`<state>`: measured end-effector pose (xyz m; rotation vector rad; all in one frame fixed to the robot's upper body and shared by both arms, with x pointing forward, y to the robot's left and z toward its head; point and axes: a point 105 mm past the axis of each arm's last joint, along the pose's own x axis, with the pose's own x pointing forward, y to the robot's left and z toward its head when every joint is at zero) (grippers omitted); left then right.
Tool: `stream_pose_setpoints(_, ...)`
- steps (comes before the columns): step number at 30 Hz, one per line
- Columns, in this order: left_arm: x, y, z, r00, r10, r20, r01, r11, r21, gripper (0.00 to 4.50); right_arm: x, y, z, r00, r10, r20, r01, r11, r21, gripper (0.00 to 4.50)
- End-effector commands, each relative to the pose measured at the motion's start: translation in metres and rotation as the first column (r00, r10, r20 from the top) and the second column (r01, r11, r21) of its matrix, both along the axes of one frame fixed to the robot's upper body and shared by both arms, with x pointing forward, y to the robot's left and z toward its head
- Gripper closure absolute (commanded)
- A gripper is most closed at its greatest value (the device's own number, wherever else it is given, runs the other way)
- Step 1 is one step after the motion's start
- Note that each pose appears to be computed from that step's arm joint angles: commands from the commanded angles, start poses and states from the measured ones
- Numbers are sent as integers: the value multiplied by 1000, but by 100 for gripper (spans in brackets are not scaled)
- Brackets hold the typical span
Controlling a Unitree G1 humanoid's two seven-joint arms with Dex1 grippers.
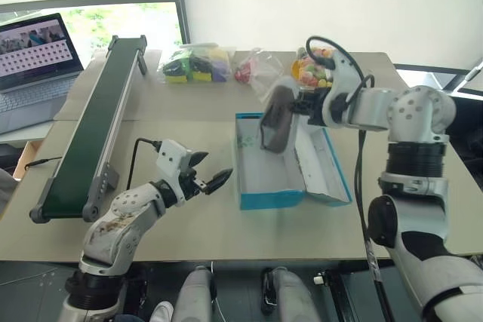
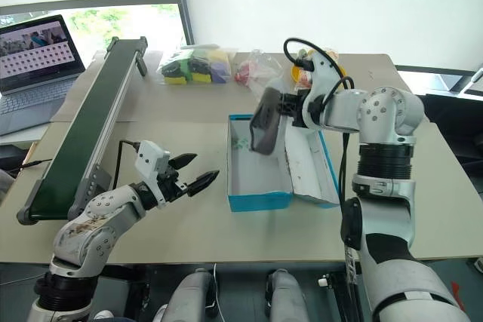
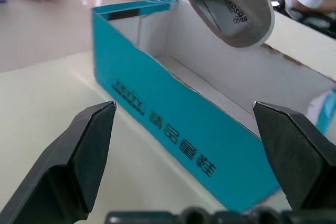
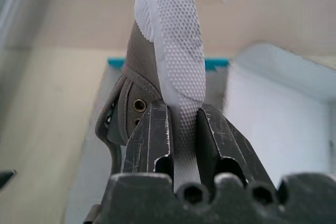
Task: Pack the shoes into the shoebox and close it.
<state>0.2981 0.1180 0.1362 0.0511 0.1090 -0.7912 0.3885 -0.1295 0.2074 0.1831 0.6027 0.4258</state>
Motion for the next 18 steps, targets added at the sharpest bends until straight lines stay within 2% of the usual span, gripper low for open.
stream_pose_setpoints(1, -6, -4, 12, 996, -58, 74, 56, 998, 33, 2, -12, 1, -17, 998, 38, -48, -42, 997, -71, 421)
stream_pose_setpoints(9, -5, -5, 15, 993, -65, 94, 61, 997, 46, 2, -15, 3, -54, 991, 23, -129, -42, 989, -143, 421)
stream_pose_setpoints(12, -6, -5, 16, 993, -62, 100, 58, 997, 46, 2, -13, 4, -58, 990, 13, -137, -34, 988, -150, 421)
stream_pose_setpoints(14, -6, -4, 16, 993, -58, 104, 53, 998, 46, 0, -10, 7, -56, 992, 3, -128, -18, 993, -119, 327)
stream_pose_setpoints(15, -6, -4, 17, 993, -55, 106, 50, 998, 46, 0, -9, 8, -56, 992, -1, -124, -14, 993, -116, 313)
stream_pose_setpoints(17, -5, -1, 17, 993, -39, 110, 34, 998, 46, 0, -8, 13, -52, 993, 7, -117, -19, 994, -106, 230)
stream_pose_setpoints(18, -5, 1, 17, 993, -29, 112, 23, 999, 48, 0, -7, 16, -49, 994, 11, -108, -22, 994, -106, 206)
